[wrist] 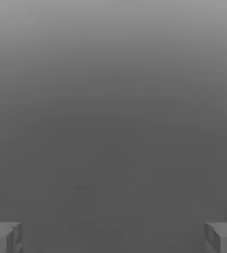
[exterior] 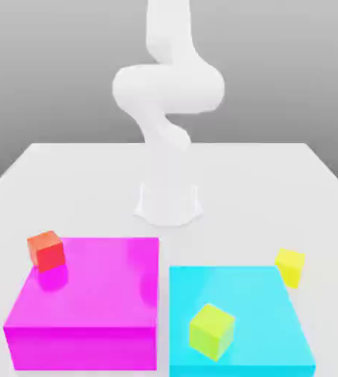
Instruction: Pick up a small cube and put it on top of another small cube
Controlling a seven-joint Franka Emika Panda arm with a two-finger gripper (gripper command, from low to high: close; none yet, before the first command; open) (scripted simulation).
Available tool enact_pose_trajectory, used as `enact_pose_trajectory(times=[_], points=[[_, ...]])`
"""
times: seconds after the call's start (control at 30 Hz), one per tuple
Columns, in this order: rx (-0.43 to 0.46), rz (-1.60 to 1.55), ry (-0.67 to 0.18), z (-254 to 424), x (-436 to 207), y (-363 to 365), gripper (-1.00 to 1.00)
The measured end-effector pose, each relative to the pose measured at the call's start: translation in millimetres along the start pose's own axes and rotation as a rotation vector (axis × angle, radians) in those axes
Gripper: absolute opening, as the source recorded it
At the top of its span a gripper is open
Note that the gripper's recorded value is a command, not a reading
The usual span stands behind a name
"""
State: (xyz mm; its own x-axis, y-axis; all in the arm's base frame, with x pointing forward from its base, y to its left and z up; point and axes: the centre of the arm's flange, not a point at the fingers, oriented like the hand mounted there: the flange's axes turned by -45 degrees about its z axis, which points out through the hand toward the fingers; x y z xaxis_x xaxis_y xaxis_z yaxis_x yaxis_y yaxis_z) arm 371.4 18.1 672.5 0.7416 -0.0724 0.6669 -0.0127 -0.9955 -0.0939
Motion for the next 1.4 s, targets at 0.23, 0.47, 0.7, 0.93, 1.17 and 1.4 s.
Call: enact_pose_trajectory(times=[0.23,0.47,0.7,0.93,1.17,1.4], points=[[0.096,0.154,-0.212,119.4,-51.5,-59.0,0.0],[0.085,0.27,-0.423,207.8,-140.7,-124.0,0.0],[-0.02,0.352,-0.593,262.6,-255.3,-172.3,0.0],[-0.191,0.4,-0.686,286.5,-375.9,-189.6,0.0],[-0.258,0.416,-0.691,314.5,-433.4,-185.3,0.0],[-0.26,0.419,-0.696,338.6,-459.5,-180.3,-1.0]])
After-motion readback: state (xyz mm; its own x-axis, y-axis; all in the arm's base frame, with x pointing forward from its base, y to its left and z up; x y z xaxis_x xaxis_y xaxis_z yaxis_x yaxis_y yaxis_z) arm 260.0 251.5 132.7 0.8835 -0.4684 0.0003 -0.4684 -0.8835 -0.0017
